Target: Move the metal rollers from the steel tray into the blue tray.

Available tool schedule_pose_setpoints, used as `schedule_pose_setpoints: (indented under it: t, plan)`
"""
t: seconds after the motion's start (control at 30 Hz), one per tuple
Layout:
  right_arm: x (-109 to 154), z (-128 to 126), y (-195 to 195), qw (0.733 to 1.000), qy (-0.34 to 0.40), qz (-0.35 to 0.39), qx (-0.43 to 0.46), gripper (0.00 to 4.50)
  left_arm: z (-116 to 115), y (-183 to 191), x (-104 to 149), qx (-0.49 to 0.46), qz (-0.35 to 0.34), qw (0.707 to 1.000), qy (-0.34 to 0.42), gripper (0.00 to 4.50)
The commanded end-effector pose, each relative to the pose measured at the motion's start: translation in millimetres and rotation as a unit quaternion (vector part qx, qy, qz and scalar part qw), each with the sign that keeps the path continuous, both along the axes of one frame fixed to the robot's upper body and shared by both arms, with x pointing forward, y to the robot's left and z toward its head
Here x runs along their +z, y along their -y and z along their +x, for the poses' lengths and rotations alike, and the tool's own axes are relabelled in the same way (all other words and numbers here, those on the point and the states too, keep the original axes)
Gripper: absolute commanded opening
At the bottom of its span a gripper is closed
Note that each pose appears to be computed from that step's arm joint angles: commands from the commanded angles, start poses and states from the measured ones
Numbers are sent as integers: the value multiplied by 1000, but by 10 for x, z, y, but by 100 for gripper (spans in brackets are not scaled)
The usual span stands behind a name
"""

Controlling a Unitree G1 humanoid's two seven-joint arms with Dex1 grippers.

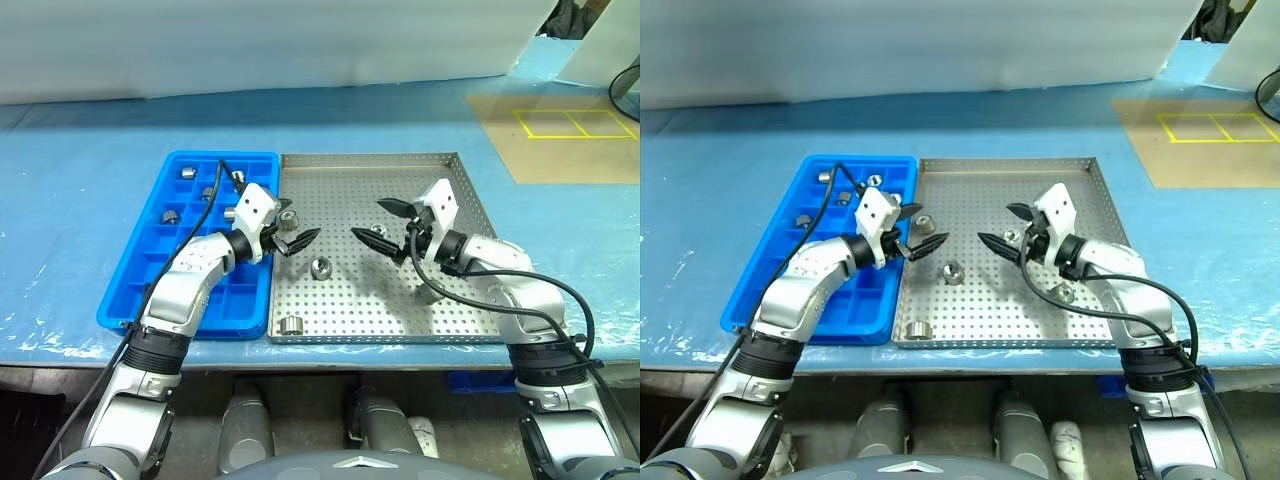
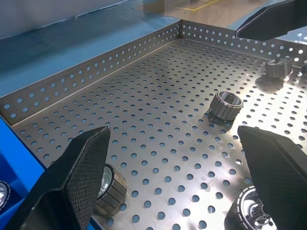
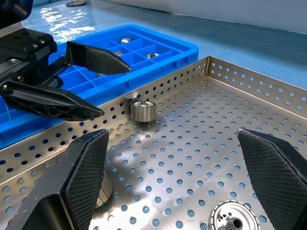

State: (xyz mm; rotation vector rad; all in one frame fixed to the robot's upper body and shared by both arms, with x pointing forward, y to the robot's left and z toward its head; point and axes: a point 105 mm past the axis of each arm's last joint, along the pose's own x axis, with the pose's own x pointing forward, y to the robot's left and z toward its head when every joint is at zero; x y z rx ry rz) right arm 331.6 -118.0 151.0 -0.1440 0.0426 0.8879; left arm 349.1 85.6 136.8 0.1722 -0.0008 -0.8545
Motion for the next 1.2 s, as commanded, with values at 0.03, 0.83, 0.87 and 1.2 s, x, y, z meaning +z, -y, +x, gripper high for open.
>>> schedule_pose_setpoints:
  t: [0.03, 0.83, 0.87, 1.2]
  plan:
    - [165, -19, -25, 1000, 27, 8, 9, 438, -17, -12, 174, -1, -11, 1000, 25, 450]
    - [152, -18, -36, 1000, 13, 13, 2, 438, 295, -165, 477, 62, 30, 998, -11, 450]
    - [147, -18, -39, 1000, 11, 13, 2, 438, 334, -167, 498, 66, 45, 997, -6, 450]
    - [89, -35, -65, 1000, 0, 12, -4, 438, 623, -130, 321, 28, 164, 985, -52, 450]
